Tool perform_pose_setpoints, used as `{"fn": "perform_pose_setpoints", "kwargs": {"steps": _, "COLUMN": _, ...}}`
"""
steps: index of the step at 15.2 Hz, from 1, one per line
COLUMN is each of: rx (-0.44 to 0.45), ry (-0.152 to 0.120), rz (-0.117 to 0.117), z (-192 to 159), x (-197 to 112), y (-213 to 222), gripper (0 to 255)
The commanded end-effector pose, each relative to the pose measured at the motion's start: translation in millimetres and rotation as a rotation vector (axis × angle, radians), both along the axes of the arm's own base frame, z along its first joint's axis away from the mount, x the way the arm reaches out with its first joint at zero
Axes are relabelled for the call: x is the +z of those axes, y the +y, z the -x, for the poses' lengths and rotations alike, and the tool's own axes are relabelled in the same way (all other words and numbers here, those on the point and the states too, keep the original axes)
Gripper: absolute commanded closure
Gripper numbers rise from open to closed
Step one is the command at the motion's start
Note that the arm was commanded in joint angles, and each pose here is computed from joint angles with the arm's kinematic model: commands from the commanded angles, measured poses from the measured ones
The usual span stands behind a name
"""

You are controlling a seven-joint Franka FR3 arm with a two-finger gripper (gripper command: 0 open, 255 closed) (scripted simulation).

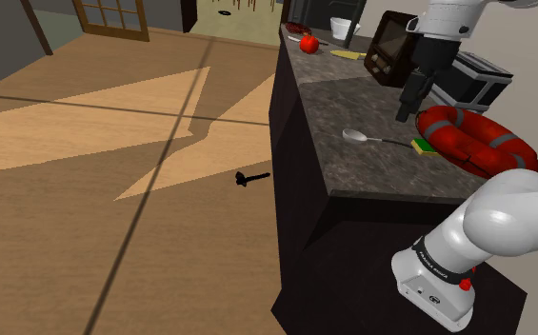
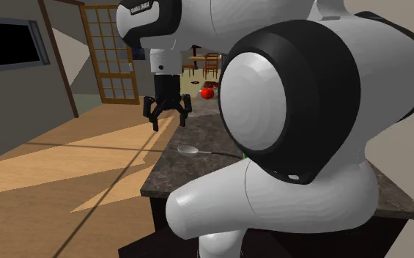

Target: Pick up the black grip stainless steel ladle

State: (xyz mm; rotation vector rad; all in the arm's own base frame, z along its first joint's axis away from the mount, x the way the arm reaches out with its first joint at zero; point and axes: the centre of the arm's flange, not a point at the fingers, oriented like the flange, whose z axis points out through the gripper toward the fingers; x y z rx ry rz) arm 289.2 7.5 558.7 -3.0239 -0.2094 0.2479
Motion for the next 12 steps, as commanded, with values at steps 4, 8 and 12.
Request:
{"fn": "perform_pose_setpoints", "kwargs": {"steps": 4, "rx": 0.116, "ry": -0.040, "rz": 0.015, "z": 5, "x": -25, "y": -25, "gripper": 0}}
{"fn": "perform_pose_setpoints", "kwargs": {"steps": 8, "rx": 0.270, "ry": -0.094, "rz": 0.034, "z": 6, "x": -57, "y": -60, "gripper": 0}}
{"fn": "perform_pose_setpoints", "kwargs": {"steps": 12, "rx": 0.424, "ry": -0.147, "rz": 0.054, "z": 0, "x": -88, "y": -95, "gripper": 0}}
